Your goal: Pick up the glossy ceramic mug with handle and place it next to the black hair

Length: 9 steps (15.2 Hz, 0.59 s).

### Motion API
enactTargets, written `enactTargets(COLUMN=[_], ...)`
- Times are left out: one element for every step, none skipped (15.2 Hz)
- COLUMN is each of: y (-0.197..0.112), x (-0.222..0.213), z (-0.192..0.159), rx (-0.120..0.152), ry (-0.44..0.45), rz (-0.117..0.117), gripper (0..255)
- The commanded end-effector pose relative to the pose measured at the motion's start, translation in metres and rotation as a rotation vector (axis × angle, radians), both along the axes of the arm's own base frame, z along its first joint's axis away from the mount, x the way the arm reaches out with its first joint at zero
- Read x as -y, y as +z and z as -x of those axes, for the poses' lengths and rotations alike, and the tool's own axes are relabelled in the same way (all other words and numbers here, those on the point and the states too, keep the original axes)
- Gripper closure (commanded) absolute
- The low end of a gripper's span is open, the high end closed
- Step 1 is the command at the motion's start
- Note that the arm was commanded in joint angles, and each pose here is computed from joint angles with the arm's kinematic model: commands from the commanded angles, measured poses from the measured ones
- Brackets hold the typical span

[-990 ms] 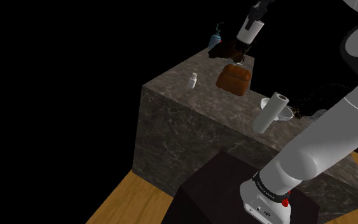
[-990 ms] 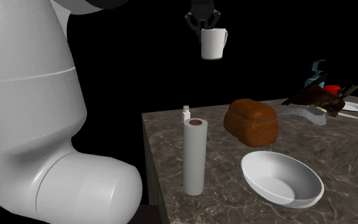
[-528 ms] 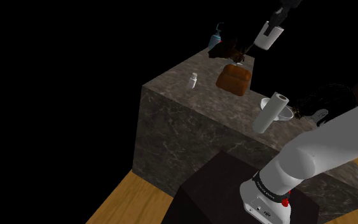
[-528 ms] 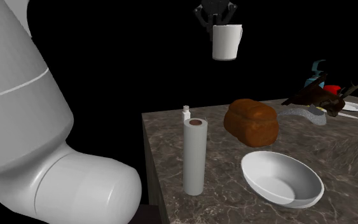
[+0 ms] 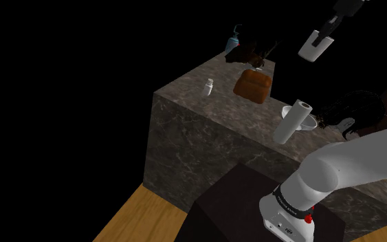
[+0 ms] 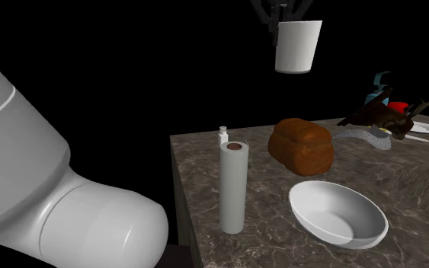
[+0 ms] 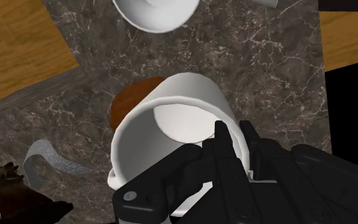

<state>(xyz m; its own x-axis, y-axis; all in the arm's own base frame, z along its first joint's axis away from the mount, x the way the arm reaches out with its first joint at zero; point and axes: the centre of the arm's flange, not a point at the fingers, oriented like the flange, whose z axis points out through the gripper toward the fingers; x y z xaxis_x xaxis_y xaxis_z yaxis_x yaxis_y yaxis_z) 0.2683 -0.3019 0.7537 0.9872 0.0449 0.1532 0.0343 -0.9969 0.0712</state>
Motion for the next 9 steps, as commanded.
enactTargets(y=[-0.003,-0.003,-0.003,-0.003,-0.003,-0.003,-0.003,-0.003,-0.003], x=[0.010,0.015,0.020,0.025,0.029,0.034,0.039,0.044,0.049], z=[0.022,0.034,0.047,0.059,0.071,0.084,0.096,0.108,0.120], rx=[0.000,0.000,0.000,0.000,0.000,0.000,0.000,0.000,0.000], ry=[0.001,0.001,0.001,0.001,0.001,0.001,0.001,0.001,0.001], rz=[0.000,0.000,0.000,0.000,0.000,0.000,0.000,0.000,0.000], gripper=[255,255,255,255,255,255,255,255,255])
